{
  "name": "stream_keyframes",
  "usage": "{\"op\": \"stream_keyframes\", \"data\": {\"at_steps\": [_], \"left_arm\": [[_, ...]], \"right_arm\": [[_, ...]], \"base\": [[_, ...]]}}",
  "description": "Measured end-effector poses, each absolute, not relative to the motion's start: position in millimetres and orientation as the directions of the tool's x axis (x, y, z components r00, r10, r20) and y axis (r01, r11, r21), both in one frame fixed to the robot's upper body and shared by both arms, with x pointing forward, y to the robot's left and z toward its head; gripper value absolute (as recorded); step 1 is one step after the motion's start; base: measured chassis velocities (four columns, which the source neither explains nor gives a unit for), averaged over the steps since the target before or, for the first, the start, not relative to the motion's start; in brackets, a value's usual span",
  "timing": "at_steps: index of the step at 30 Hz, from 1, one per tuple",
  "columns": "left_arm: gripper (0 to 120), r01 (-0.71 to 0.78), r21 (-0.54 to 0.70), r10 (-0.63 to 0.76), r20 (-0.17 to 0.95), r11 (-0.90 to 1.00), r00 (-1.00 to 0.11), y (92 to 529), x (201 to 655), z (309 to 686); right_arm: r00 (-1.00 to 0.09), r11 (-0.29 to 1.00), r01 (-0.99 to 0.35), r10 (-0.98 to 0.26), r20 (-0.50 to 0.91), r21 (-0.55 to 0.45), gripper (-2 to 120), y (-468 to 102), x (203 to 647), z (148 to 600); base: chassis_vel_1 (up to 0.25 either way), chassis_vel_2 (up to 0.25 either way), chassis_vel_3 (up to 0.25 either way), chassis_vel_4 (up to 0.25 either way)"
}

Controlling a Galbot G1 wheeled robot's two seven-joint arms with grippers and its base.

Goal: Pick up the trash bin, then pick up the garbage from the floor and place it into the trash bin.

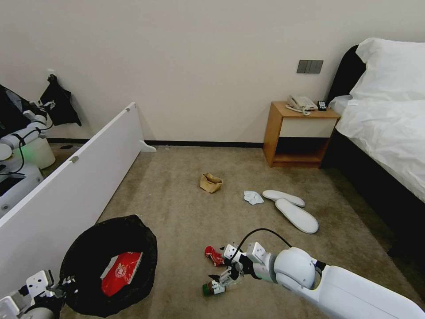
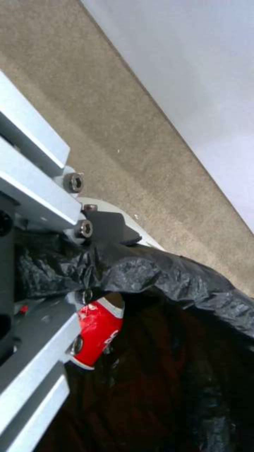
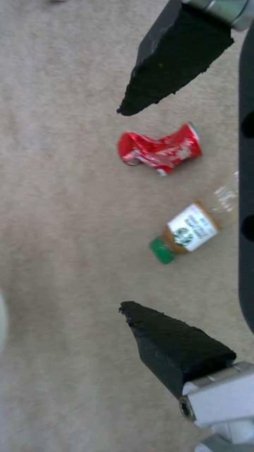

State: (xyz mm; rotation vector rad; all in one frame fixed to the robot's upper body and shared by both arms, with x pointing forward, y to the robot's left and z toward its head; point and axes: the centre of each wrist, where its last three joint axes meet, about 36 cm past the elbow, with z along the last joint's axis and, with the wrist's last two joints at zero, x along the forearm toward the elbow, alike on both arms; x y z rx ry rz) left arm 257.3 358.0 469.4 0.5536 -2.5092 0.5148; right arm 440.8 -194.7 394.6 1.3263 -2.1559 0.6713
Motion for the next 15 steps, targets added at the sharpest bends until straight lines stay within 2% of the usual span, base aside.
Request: {"op": "stream_keyframes", "data": {"at_steps": [15], "left_arm": [[2,-0.477,-0.245,-0.276,0.565,0.844,-0.778,360.5,262.4,462.7]], "right_arm": [[-0.375,0.383,-0.911,-0.618,0.691,-0.153,100,-200.0,433.6,342.1]], "base": [[0.0,0.0,0.0,0.0]]}}
